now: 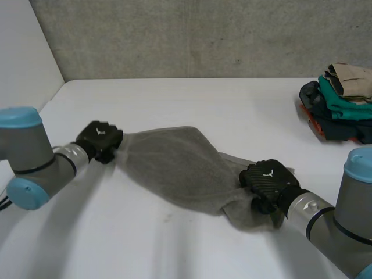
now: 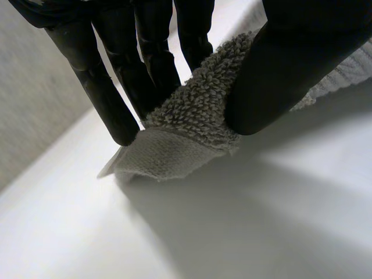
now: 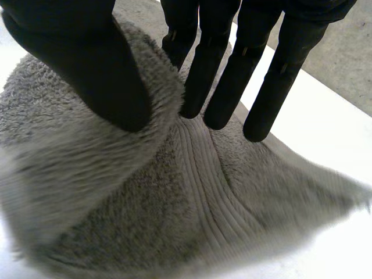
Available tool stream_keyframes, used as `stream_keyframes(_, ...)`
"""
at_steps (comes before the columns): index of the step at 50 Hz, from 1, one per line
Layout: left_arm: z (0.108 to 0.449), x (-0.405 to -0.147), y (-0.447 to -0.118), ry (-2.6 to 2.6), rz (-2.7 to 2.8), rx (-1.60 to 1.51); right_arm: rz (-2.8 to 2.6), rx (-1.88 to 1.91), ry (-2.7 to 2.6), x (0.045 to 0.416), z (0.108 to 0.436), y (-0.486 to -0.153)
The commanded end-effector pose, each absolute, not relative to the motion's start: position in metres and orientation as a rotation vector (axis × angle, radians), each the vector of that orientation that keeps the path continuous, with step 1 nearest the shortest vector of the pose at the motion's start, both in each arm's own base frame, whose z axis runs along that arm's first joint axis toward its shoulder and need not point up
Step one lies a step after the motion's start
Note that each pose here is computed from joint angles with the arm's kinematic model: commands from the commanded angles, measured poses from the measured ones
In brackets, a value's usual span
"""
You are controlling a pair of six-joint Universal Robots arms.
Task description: Fold the laundry.
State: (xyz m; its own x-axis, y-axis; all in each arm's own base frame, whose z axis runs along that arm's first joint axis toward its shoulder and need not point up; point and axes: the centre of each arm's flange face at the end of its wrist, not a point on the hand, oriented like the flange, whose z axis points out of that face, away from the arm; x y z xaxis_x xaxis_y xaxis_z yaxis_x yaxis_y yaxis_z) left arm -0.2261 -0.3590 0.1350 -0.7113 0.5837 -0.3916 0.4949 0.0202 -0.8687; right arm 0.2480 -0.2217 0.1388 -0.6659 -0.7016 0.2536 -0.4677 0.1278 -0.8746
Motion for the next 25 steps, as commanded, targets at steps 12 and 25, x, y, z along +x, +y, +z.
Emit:
stream_keyframes(12,0.296,-0.232,-0.263,-1.896,1.963,-0.764,-2.002,-1.089,1.957,0.236,0.282,-0.224)
stream_keyframes(25,0.268,-0.237,-0.306,-1.984,1.836,-0.628,-2.004,-1.096,1.908,0.261,0.291,-0.267)
